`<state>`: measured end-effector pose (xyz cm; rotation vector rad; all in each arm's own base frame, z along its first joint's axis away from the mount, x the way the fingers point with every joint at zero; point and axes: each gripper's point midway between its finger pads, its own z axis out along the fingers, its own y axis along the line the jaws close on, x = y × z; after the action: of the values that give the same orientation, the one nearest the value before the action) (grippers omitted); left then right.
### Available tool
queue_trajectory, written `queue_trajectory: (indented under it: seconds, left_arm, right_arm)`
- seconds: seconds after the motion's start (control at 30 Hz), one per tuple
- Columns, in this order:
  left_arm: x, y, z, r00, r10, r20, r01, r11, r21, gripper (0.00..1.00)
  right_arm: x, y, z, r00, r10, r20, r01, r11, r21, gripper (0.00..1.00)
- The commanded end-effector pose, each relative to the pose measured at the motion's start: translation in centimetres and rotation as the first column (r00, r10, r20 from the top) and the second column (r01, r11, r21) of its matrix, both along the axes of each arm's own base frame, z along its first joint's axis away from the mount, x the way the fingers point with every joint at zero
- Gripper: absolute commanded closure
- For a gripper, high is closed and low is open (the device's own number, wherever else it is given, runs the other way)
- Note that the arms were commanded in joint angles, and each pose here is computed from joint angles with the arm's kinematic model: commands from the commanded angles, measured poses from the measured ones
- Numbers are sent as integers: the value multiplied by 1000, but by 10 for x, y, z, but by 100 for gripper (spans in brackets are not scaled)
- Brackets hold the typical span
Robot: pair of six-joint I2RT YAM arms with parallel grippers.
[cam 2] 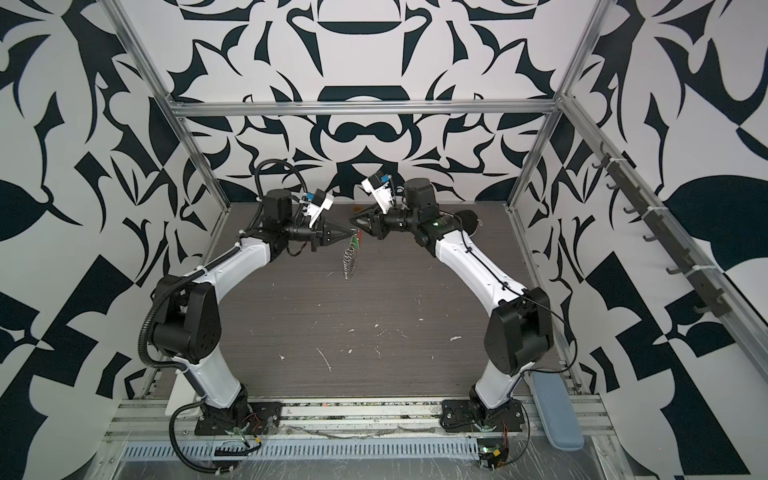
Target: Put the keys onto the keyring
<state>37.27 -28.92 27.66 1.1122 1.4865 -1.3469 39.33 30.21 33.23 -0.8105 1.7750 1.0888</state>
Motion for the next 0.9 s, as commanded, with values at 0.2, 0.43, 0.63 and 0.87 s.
queue_trajectory:
  seconds: [0.2,0.43,0.63,0.87]
  left_arm:
    - [43,19,98,938,343,51,-270,815,-513,100]
    - [39,10,101,930,364,57,-280,799,-532,100]
    - [27,3,105,946,316,78,-231,821,-523,100]
    - [21,3,111,954,288,87,-204,829,-520,100]
  right_arm:
    - [16,-45,46,980,-197,-26,198,949,244,62]
    - [23,-43,59,980,-194,-45,199,932,302,62]
    - [26,-30,79,995,-91,-49,103,914,391,62]
    - [25,-19,83,999,-5,-48,24,906,422,62]
